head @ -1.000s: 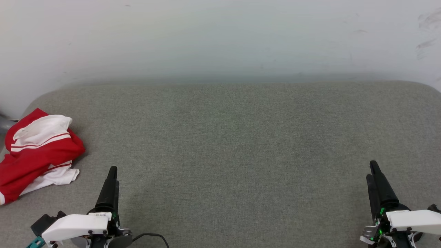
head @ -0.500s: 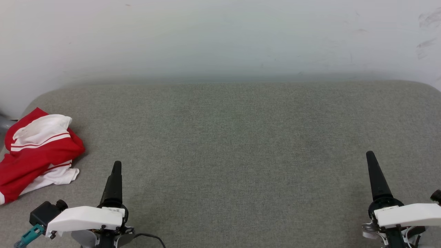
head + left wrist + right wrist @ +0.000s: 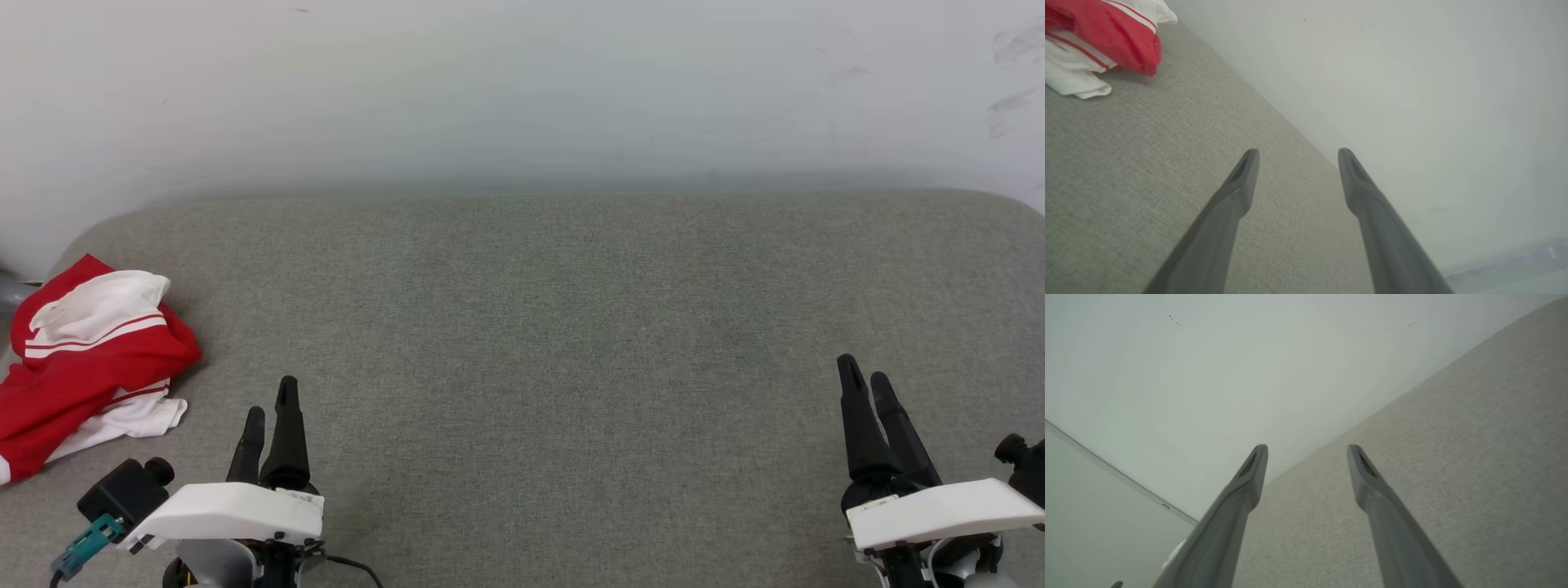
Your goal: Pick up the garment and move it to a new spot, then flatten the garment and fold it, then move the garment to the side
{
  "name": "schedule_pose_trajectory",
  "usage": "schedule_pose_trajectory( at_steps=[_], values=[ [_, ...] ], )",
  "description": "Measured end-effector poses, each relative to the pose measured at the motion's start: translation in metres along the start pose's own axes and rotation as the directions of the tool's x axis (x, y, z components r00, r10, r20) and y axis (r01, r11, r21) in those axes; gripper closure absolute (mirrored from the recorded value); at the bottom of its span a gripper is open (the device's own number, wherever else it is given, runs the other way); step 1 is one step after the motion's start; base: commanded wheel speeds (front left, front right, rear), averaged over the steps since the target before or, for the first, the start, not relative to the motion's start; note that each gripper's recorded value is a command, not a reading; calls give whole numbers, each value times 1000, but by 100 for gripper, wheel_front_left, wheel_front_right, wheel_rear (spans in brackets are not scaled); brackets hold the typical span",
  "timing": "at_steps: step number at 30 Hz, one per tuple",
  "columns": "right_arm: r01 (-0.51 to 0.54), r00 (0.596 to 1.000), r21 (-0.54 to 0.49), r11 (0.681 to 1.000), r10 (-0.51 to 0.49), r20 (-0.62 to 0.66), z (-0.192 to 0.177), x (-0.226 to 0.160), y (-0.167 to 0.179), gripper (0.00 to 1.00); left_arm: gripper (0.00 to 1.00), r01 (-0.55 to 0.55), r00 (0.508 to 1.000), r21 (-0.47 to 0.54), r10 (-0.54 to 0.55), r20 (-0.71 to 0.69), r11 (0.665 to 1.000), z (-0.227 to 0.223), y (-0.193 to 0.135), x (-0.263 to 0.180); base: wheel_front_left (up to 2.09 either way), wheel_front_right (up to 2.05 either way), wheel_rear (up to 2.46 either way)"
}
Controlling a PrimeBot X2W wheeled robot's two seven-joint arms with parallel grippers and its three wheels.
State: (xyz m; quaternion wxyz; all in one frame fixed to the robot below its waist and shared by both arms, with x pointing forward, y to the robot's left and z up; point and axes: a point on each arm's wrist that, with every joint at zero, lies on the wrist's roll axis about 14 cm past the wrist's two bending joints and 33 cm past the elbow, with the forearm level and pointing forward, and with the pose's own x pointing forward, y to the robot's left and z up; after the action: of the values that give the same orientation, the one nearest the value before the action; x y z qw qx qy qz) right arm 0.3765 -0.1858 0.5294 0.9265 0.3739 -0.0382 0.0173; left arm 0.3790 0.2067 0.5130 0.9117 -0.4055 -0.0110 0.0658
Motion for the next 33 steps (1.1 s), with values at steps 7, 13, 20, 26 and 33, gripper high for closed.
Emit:
schedule_pose_trajectory(
  at_steps=[7,13,20,26,33],
  values=[
    [-27,1000,-111,993,26,-9,-4,0,7,0,0,10,1000,126,-12,11,992,-1,-3,-2,0,0,0],
    [-41,999,-189,981,39,-14,-7,0,9,0,0,19,999,216,-25,25,976,-1,-7,-3,0,0,0],
    [-58,998,-281,958,57,-14,-8,0,13,0,0,30,998,316,-45,38,948,-1,-11,-3,0,0,0],
    [-67,998,-346,936,65,-18,-10,-2,13,0,0,40,997,390,-63,46,920,-1,-15,-5,0,0,0],
    [-84,996,-413,907,86,-15,-10,-3,18,0,0,49,994,460,-86,60,887,-1,-21,-6,0,0,0]
  ],
)
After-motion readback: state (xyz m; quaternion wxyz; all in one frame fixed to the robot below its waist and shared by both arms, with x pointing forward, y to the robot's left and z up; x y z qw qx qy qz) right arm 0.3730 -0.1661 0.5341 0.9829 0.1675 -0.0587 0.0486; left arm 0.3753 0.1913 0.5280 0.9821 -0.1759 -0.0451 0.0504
